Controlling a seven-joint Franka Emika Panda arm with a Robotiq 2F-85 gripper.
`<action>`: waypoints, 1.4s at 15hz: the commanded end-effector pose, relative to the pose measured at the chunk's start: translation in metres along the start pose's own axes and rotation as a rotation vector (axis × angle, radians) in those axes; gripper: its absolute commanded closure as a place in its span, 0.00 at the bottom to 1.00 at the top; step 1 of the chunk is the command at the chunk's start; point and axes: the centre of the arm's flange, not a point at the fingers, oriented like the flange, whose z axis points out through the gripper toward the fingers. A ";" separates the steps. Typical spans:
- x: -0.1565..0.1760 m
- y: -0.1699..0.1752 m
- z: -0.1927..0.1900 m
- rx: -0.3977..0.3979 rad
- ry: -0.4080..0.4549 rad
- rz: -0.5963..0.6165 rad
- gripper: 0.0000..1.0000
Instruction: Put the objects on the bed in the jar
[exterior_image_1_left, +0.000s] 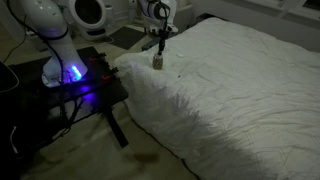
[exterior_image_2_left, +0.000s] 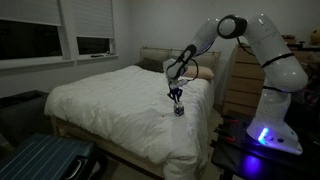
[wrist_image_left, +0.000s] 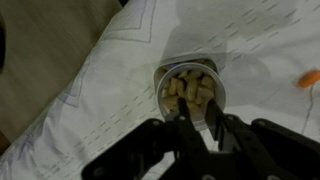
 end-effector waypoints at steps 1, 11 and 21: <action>-0.002 0.003 -0.001 0.032 0.000 -0.025 0.89; -0.001 0.014 -0.019 0.029 -0.049 -0.041 1.00; 0.019 0.060 -0.060 0.016 -0.001 0.120 1.00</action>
